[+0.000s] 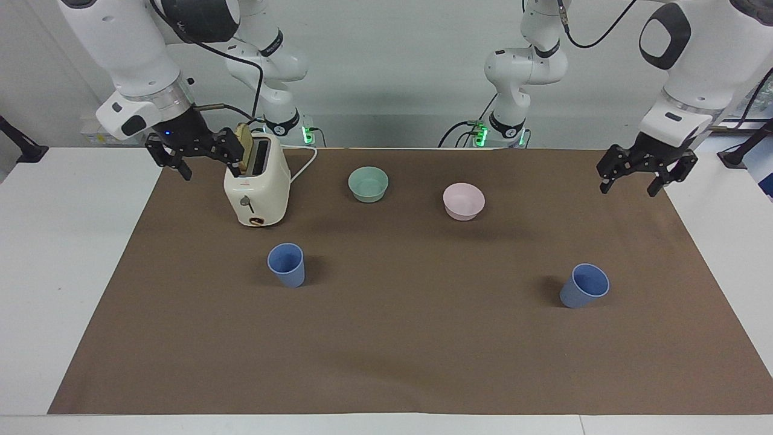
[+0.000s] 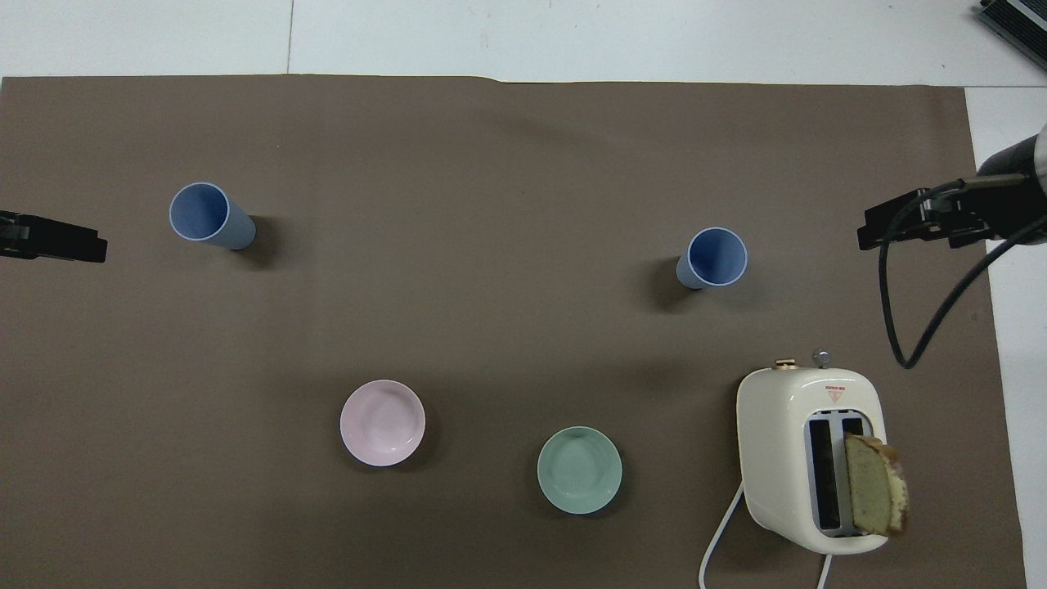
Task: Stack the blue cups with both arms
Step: 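Reach the left gripper to the nearby blue cup and grasp it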
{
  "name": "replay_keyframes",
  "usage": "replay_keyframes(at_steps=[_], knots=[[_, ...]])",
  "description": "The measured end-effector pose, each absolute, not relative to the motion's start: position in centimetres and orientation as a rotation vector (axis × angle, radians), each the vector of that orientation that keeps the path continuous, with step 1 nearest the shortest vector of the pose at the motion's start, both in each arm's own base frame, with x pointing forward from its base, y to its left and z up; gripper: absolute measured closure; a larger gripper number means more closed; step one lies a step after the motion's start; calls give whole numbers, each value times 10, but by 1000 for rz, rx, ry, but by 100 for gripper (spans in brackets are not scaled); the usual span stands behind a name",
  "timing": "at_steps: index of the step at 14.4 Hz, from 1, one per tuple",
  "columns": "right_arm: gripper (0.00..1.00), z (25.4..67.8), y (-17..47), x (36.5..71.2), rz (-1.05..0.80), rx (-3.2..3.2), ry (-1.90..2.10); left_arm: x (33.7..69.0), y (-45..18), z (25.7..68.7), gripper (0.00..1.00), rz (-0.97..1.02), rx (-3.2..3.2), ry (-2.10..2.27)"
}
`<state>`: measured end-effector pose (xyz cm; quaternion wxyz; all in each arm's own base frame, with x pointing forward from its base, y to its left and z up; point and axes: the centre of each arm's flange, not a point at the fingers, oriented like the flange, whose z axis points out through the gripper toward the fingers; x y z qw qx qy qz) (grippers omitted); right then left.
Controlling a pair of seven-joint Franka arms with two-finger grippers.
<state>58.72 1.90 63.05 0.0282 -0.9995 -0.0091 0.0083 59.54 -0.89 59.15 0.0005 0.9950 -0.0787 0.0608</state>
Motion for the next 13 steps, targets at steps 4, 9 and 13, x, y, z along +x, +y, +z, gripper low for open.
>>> replay_keyframes(at_steps=[4, 9, 13], knots=[[0, 631, 19, 587, 26, -3085, -28, 634, 7, 523, 0, 216, 3113, -266], [0, 631, 19, 587, 26, -3085, -28, 671, 24, 437, 0, 224, 3082, -247], [0, 631, 19, 587, 26, -3085, -28, 677, 24, 394, 12, 212, 3058, -231]])
